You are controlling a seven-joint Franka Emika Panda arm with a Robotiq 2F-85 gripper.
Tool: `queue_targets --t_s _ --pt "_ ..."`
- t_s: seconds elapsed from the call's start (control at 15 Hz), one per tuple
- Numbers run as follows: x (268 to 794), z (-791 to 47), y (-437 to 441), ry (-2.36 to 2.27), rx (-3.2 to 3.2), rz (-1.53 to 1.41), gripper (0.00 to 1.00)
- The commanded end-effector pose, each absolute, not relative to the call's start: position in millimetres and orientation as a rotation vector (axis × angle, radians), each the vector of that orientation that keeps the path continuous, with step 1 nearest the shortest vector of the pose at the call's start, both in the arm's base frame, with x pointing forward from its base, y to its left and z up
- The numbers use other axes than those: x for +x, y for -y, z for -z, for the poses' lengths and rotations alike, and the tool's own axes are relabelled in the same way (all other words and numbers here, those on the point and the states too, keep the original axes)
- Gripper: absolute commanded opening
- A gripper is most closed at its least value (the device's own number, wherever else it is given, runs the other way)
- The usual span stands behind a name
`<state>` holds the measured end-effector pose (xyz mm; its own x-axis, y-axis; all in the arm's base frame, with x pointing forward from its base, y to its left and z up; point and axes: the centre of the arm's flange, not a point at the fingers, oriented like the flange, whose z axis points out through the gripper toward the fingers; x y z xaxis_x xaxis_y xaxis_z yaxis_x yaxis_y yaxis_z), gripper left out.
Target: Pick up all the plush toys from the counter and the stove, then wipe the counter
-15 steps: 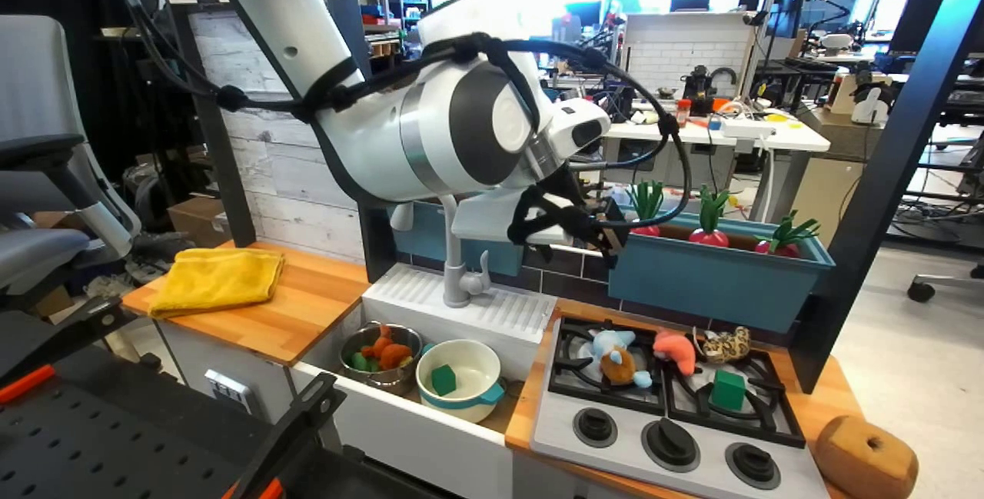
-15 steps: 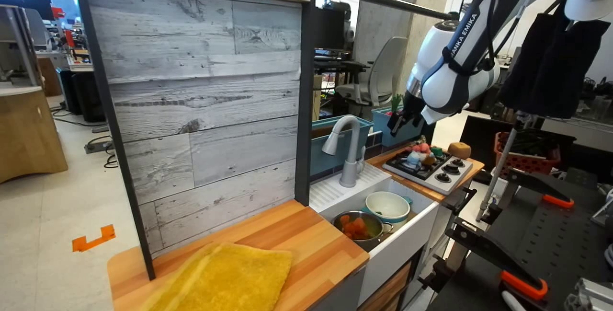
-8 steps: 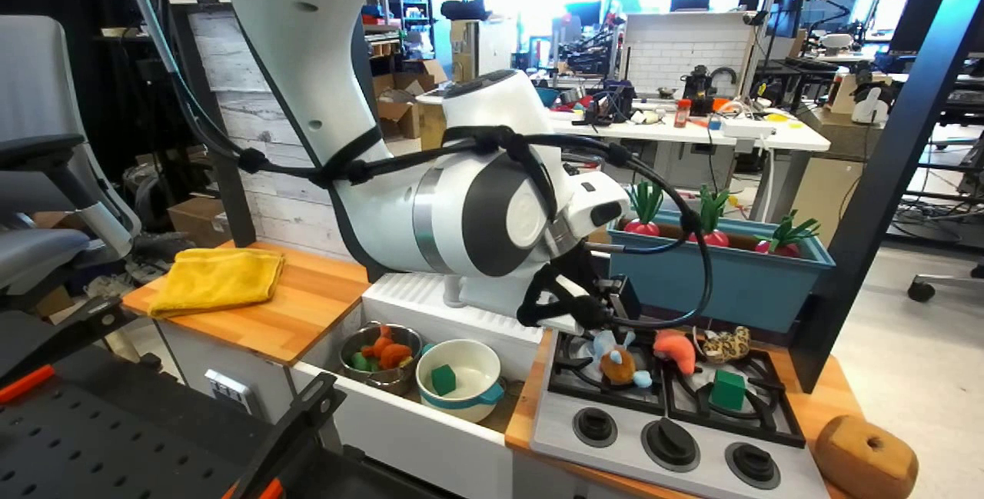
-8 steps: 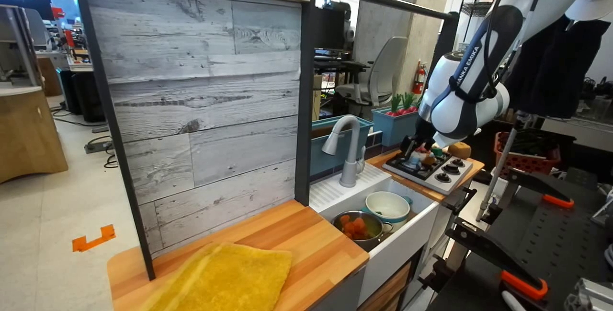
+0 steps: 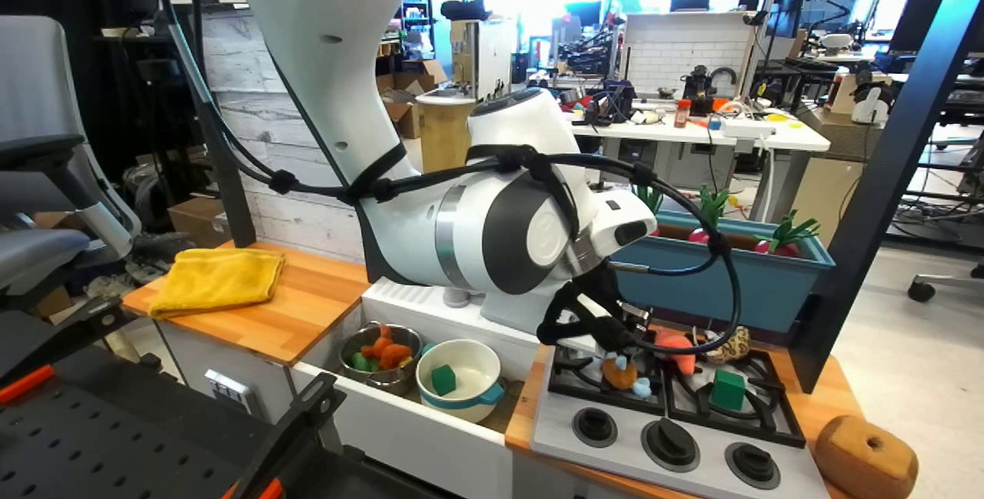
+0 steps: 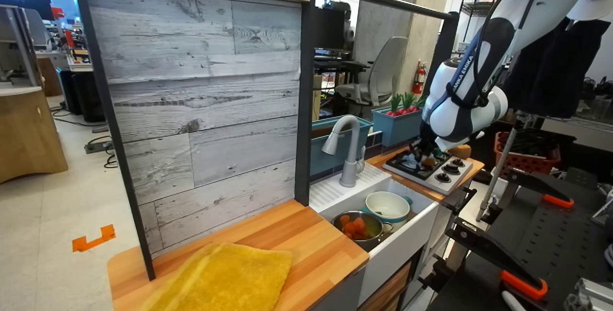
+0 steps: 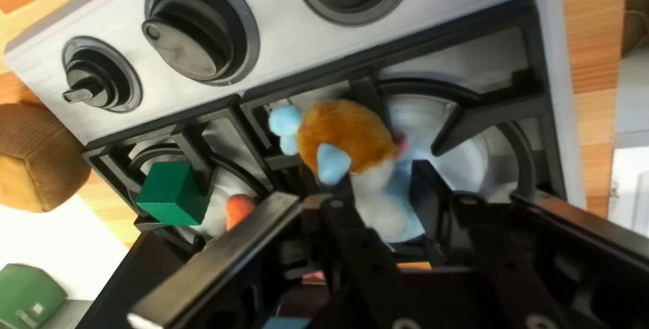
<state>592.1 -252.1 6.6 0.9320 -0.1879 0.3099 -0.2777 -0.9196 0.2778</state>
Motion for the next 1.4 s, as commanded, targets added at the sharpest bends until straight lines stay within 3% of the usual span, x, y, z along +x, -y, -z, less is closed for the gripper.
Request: queue_targets --t_s 0.0,0.07,0.33,0.73,1.13,1.2,1.27,1.33 --pt "603.7 6.7 261.7 0.375 2.702 -0.344 0.05" --pt "605.2 7.9 263.5 0.385 2.691 -0.335 0.00" --pt "598.2 -17.0 242.7 0.400 2.739 -0.266 0.01" --pt "542.5 -88.0 171.8 0.207 3.049 -0.307 0.01" --pt "560.1 -54.8 125.2 0.210 3.107 -0.343 0.01" --pt "562.4 -49.6 121.2 0.204 3.098 -0.363 0.29" --pt "562.9 -45.7 119.9 0.201 3.097 -0.378 0.29" --pt "562.5 -44.3 120.4 0.194 3.100 -0.387 0.36"
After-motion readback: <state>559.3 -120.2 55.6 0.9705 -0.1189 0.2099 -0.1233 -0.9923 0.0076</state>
